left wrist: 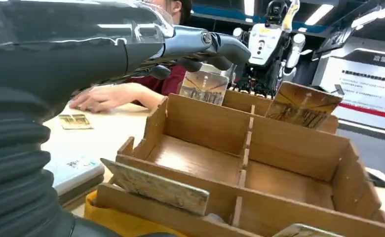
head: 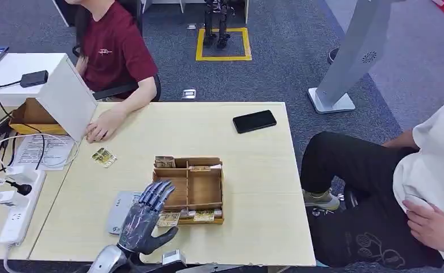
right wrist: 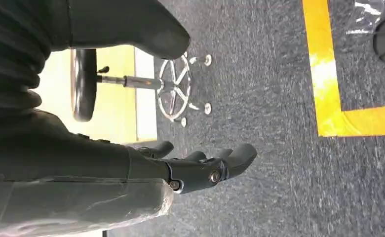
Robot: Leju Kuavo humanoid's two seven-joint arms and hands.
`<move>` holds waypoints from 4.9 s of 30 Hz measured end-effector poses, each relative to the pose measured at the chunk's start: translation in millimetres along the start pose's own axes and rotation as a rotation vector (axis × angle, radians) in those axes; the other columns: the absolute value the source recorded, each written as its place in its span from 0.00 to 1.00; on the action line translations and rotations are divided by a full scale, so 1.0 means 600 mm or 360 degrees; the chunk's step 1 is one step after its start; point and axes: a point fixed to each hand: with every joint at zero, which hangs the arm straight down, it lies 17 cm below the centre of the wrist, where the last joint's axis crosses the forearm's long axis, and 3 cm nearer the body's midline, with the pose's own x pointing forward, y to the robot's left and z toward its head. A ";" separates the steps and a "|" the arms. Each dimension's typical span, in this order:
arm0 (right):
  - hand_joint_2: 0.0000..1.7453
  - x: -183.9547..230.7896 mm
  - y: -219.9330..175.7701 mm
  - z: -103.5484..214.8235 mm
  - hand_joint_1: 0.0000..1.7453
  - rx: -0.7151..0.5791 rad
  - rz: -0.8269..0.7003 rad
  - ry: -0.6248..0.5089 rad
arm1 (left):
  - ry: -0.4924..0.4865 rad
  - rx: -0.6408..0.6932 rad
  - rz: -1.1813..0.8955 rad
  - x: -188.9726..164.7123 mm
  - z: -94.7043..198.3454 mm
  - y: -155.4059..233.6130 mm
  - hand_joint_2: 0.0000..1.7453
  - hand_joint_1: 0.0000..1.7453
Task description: Pass the card to the sensor for recognition and then transmit it.
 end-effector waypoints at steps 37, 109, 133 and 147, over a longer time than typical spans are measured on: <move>1.00 0.011 -0.007 -0.003 0.00 -0.0040 -0.0046 -0.0028 | 0.0013 -0.0029 0.0167 0.007 -0.016 -0.011 1.00 0.93; 1.00 0.022 -0.001 -0.005 0.00 -0.0024 -0.0053 -0.0032 | 0.0044 -0.0026 -0.0062 -0.011 -0.008 -0.015 1.00 0.00; 1.00 0.016 0.007 -0.004 0.00 -0.0060 0.0001 -0.0042 | 0.0159 -0.0011 -0.0157 -0.047 0.018 -0.007 1.00 0.96; 1.00 0.016 0.012 -0.003 0.00 -0.0046 -0.0009 -0.0047 | 0.0169 -0.0022 -0.0150 -0.049 0.023 -0.010 1.00 0.93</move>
